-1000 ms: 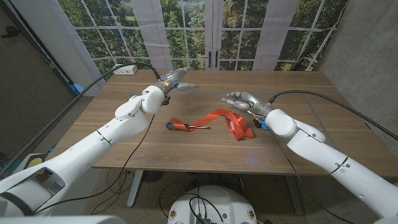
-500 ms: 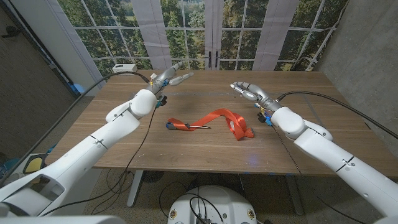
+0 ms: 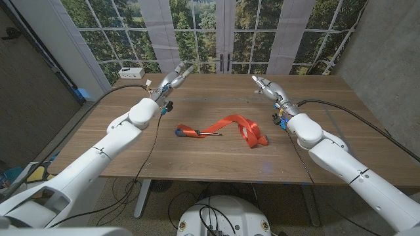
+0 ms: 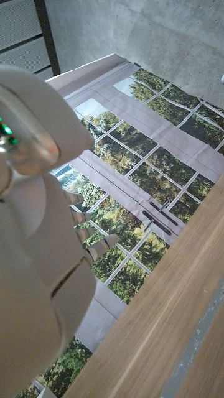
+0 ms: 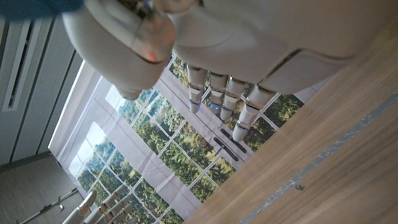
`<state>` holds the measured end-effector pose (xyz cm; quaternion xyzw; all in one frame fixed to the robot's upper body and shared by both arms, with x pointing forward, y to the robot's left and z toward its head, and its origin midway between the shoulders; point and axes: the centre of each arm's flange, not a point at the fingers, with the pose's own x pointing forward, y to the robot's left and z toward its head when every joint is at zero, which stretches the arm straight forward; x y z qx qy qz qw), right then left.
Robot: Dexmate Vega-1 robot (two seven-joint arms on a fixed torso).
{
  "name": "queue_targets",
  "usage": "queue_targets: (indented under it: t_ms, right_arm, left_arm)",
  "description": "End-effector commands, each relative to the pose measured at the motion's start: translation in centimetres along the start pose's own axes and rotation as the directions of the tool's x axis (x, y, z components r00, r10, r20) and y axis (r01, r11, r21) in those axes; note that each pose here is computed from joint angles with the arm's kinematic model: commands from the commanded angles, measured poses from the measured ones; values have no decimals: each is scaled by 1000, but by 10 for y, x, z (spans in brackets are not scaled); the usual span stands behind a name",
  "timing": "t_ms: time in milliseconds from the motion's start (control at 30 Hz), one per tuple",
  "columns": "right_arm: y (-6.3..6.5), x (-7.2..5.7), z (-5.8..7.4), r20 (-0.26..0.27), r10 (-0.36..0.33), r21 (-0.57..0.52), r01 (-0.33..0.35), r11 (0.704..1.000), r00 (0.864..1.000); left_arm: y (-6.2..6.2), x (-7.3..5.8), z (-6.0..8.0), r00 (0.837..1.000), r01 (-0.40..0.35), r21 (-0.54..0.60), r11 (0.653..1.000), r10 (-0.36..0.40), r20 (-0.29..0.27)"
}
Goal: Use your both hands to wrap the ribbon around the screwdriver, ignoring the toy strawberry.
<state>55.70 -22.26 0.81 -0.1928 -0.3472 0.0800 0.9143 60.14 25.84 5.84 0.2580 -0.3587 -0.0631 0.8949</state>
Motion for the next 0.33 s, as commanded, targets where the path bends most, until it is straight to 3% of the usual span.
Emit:
queue_targets:
  t_ms: [33,200,333]
  right_arm:
    - [-6,-4,0,-42,-122,67,125,990,992]
    - [9,-14,0,-43,-155,105,158,982,987]
    - [14,-14,8,-19,-165,105,167,980,986]
  left_arm:
    - [13,-11,-27,999,-36,-153,988,36,2]
    - [15,-13,-42,999,-38,-190,981,33,-26]
    - [19,-18,-46,999,-54,-207,977,53,-9]
